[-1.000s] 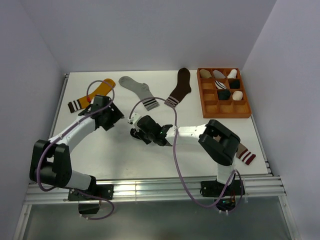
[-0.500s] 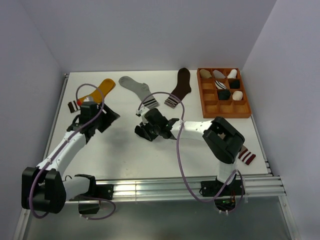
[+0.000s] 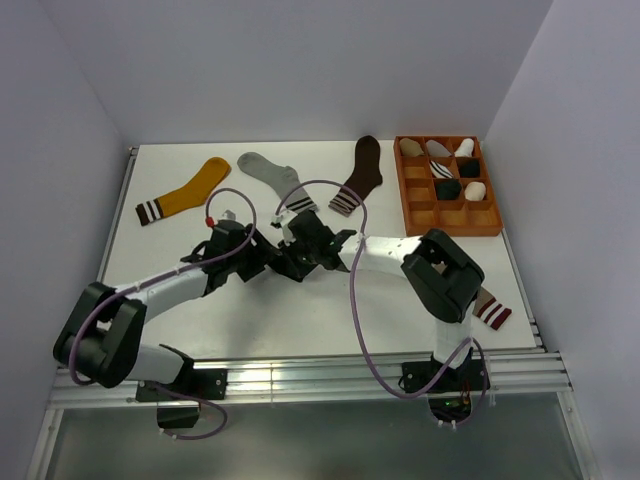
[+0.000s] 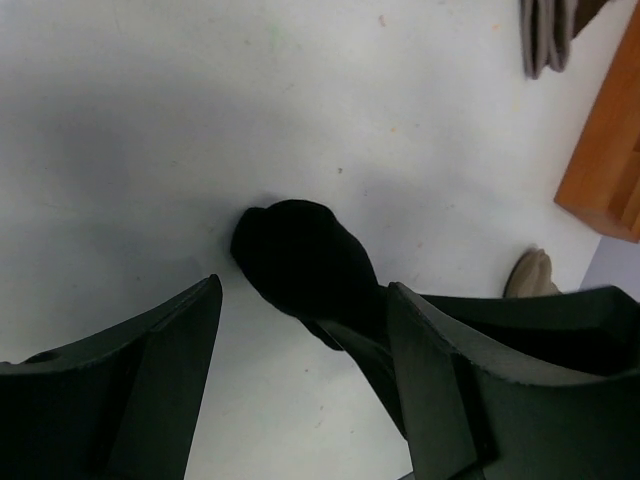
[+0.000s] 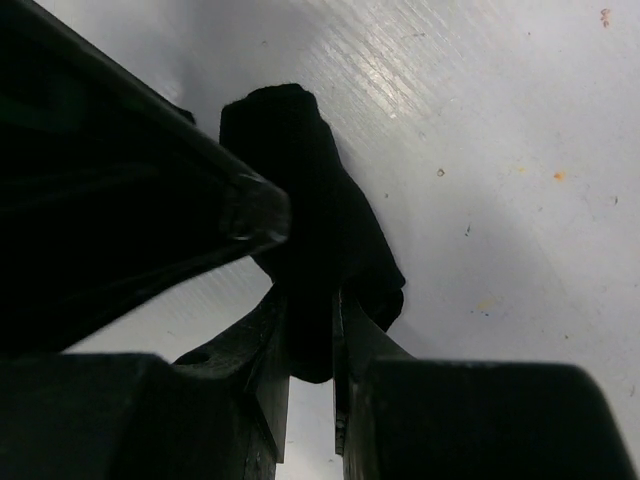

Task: Roll the socks
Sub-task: Roll the sock at the center of the board.

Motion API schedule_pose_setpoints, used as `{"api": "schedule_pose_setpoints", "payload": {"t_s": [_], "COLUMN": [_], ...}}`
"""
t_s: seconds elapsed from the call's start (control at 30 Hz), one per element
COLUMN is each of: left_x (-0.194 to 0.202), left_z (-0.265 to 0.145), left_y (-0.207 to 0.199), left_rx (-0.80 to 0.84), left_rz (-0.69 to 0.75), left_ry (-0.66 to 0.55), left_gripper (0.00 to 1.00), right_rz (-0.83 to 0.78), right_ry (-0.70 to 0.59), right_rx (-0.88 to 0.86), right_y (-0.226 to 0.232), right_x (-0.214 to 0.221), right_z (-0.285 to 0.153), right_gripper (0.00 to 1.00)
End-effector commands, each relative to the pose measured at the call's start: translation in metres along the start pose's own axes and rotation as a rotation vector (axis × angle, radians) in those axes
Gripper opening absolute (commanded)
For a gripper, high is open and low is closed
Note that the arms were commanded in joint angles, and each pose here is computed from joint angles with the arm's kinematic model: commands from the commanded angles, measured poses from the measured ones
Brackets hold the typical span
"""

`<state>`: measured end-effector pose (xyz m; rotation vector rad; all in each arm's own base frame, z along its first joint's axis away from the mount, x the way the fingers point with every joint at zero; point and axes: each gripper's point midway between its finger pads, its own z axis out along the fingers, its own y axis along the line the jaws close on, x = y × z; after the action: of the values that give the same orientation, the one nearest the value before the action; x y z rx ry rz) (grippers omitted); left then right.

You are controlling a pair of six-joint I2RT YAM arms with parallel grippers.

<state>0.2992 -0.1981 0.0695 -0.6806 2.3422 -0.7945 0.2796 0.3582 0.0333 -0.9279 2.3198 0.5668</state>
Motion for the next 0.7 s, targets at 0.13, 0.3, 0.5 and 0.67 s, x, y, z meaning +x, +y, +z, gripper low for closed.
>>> {"api": "schedule_pose_setpoints", "payload": {"t_s": [0.13,0.3,0.5,0.67], "left_x": [0.003,0.016,0.022,0.031], "left_z": [0.026,0.038,0.052,0.058], "left_y": [-0.010,0.002,0.020,0.034], "left_rx": [0.014,-0.031,-0.103,-0.148], "left_rz": [-0.029,-0.024,-0.025,-0.024], "left_ry": [-0.013,0.014,0.021,0.036], "left_gripper": [0.72,0.70,0.64,0.49], "right_rz": [0.071,0.094,0.118,0.150], "right_ry": [0.237,0.234,0.241,0.238], "right_rx": [-0.057,-0.090,-0.142,-0.192], "right_y": [0.006,0.007,0.013,0.016], "right_x": [0.070,0.070,0.073,0.071], "right_z": [0.011,0.011,0.011,0.008], "right_gripper": [0.00,0.00,0.00,0.00]}}
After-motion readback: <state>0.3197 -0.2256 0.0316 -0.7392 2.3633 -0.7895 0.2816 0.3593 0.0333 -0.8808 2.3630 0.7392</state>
